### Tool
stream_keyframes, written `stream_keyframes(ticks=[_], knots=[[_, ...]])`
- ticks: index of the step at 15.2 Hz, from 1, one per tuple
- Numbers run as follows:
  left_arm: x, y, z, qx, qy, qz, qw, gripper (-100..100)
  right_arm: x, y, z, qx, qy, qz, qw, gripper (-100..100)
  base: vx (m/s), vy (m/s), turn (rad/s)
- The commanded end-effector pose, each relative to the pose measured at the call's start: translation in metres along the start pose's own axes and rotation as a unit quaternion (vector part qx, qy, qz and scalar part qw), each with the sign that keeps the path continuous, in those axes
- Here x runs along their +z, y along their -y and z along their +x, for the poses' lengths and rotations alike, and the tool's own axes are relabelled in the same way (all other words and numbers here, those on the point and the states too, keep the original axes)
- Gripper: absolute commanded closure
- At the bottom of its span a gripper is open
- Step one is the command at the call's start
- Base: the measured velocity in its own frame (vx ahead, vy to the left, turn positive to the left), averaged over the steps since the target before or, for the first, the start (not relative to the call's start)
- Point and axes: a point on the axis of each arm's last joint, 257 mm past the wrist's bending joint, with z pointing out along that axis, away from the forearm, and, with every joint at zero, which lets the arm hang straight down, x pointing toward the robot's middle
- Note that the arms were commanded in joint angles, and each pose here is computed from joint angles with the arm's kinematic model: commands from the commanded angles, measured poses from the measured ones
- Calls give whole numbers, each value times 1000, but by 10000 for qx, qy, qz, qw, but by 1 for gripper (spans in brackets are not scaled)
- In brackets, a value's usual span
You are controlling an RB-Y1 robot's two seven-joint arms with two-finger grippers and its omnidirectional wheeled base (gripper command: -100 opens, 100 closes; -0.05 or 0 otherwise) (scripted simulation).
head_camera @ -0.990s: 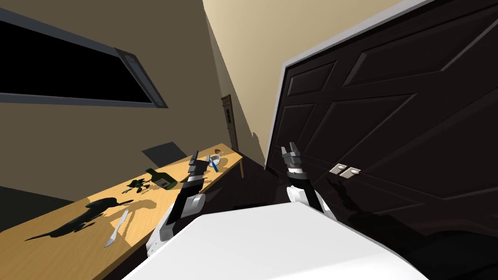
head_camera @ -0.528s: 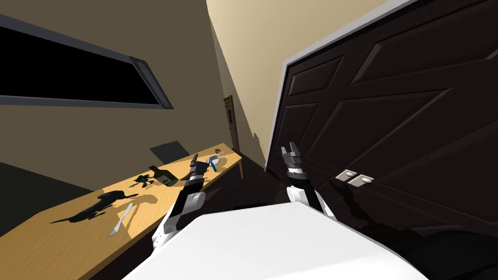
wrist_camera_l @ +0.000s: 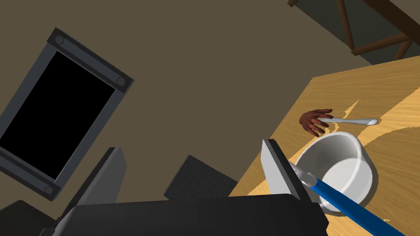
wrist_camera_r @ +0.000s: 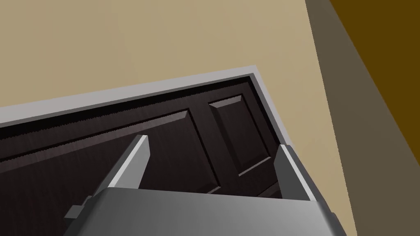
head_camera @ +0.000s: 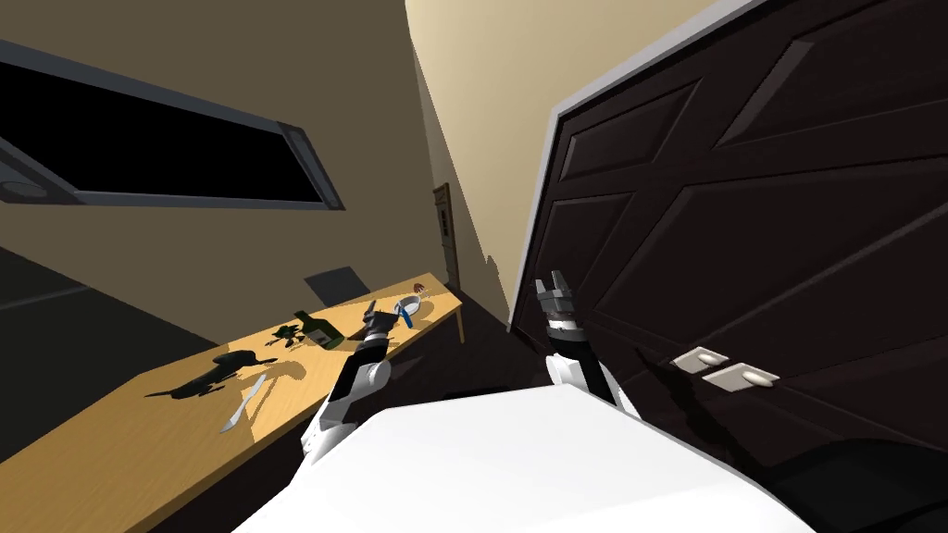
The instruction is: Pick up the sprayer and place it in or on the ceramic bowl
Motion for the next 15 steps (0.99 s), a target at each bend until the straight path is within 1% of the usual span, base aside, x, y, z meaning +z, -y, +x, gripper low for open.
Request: stream_keyframes(ticks=[1, 2, 4, 5, 6, 7, 8, 9, 11, 13, 14, 15], knots=[[-1, -14, -20, -410, 314, -193, 9985, -100, 0, 0, 0, 0, 0, 0, 10000, 0, 131, -78, 147], [-1, -14, -20, -413, 315, -192, 9985, -100, 0, 0, 0, 0, 0, 0, 10000, 0, 128, -65, 106], [-2, -33, -49, -907, 707, -393, 9926, -100, 0, 0, 0, 0, 0, 0, 10000, 0, 161, -64, 176], [-2, -33, -49, -950, 717, -389, 9921, -100, 0, 0, 0, -1, 0, 1, 10000, 0, 191, -57, 158], [-4, -43, -62, -1213, 916, -478, 9872, -100, 0, 0, 0, -1, 0, 1, 10000, 0, 169, -66, 168], [-4, -43, -62, -1220, 917, -477, 9871, -100, 0, 0, 0, -1, 0, 1, 10000, 0, 145, -66, 128], [-7, -53, -75, -1489, 1113, -558, 9810, -100, 0, 0, 0, -1, 0, 0, 10000, 0, 146, -52, 135], [-7, -53, -75, -1489, 1113, -558, 9810, -100, 0, 0, 0, -1, 0, 0, 10000, 0, 149, -32, 113], [-14, -73, -97, -2001, 1486, -701, 9659, -100, 0, 0, 0, -1, 0, 1, 10000, 0, 195, -29, 176], [-14, -73, -97, -2018, 1489, -698, 9655, -100, 0, 0, 0, -1, 0, 1, 10000, 0, 178, -61, 103], [-18, -83, -107, -2276, 1667, -756, 9564, -100, 0, 0, 0, -1, 0, 0, 10000, 0, 142, -42, 88], [-18, -83, -107, -2276, 1667, -756, 9564, -100, 0, 0, 0, -1, 0, 0, 10000, 0, 135, -30, 102]])
